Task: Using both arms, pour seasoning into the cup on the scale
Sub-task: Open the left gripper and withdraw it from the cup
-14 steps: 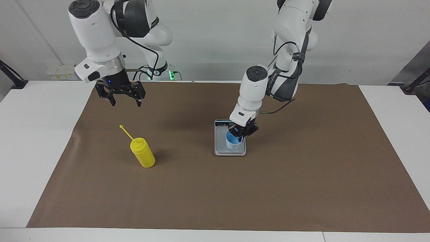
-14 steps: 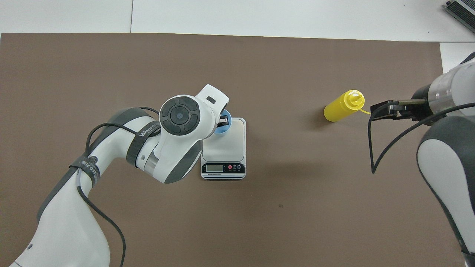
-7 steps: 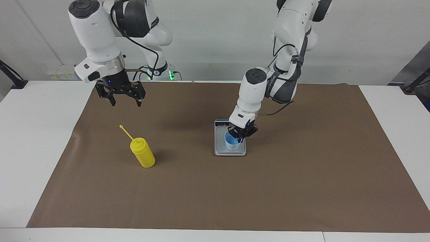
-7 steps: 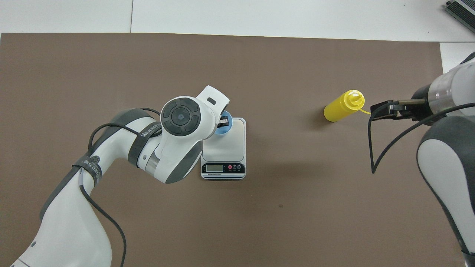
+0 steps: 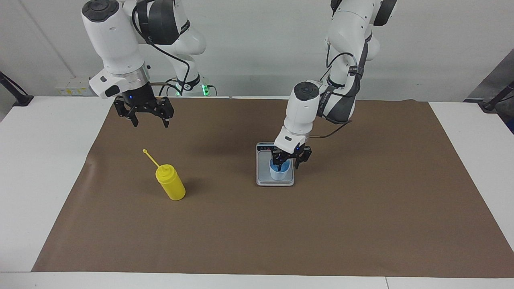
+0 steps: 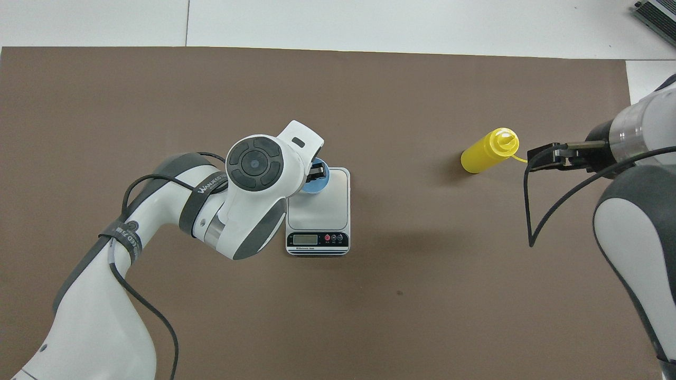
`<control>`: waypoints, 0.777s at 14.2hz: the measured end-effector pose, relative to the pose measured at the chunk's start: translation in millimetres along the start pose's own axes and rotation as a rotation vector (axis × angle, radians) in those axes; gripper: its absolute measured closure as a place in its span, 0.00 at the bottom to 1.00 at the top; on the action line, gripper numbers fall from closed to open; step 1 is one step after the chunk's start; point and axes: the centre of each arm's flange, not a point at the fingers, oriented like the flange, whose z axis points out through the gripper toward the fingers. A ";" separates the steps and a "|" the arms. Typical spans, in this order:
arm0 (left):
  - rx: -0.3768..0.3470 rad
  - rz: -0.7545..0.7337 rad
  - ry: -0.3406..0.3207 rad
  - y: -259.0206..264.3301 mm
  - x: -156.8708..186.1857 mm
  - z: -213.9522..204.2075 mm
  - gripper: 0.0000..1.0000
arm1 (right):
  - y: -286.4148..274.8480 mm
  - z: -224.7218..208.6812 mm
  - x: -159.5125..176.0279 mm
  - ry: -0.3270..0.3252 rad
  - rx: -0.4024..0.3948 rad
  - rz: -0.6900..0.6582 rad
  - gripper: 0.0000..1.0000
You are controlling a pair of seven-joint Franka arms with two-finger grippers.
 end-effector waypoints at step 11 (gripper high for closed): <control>0.086 0.062 0.001 -129.0 52.9 -125.8 0.00 | 0.0 0.0 0.0 0.000 0.000 0.000 0.00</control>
